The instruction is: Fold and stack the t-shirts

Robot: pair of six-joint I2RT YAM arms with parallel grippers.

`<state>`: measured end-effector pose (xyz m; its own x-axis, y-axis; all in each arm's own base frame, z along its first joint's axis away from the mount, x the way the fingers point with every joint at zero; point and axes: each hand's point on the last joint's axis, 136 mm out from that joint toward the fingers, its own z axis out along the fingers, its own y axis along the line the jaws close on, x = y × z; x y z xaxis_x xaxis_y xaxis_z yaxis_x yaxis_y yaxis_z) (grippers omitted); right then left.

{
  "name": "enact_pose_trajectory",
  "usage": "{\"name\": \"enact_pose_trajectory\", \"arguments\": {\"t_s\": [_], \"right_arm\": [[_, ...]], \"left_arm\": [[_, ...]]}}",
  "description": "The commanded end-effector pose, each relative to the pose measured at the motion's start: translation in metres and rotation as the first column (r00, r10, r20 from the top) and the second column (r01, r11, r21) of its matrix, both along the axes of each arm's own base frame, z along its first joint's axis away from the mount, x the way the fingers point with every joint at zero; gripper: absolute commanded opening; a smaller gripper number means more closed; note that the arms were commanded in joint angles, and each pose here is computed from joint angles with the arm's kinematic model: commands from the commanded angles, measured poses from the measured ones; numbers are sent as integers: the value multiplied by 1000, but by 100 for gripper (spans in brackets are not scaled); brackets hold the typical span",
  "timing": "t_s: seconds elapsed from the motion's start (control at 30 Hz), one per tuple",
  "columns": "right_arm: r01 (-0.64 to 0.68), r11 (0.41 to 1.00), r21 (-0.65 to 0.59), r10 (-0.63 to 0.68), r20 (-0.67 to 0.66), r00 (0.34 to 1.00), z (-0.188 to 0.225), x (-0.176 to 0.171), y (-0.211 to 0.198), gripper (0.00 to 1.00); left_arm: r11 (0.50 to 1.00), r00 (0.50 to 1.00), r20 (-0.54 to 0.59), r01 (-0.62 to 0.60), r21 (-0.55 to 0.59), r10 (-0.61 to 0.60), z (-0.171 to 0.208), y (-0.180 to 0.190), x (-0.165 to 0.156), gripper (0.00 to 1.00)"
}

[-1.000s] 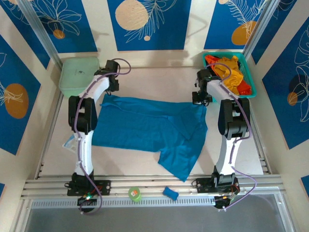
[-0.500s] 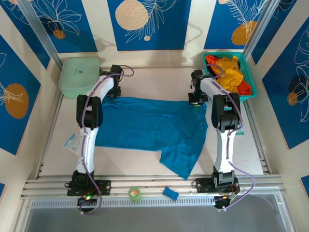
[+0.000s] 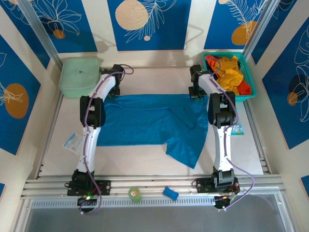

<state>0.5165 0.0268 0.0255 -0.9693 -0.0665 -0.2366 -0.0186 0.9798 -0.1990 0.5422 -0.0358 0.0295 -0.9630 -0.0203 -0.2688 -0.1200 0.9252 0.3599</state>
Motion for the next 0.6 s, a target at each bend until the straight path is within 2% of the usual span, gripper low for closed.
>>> {"name": "enact_pose_trajectory", "arguments": {"t_s": [0.0,0.1,0.3,0.4,0.47,0.57], "right_arm": [[1,1000,5,-1,-4,1000,3,3,-2,0],[-5,999,44,3,35,999,31,-4,9,0],[-78,983,167,61,104,993,84,-51,50,31],[-136,948,289,121,69,990,83,-83,83,40],[-145,916,375,148,22,989,72,-100,102,42],[-139,892,429,166,-24,986,51,-109,116,43]], "left_arm": [[1000,999,31,-7,-15,7,14,-1,4,14],[998,993,119,25,-51,-19,46,-10,16,25],[994,947,313,96,-60,-73,138,-23,26,37],[992,920,384,115,-58,-84,181,-26,19,46],[990,906,415,125,-67,-86,203,-29,8,49],[985,897,434,139,-99,-83,220,-33,-12,50]]}}
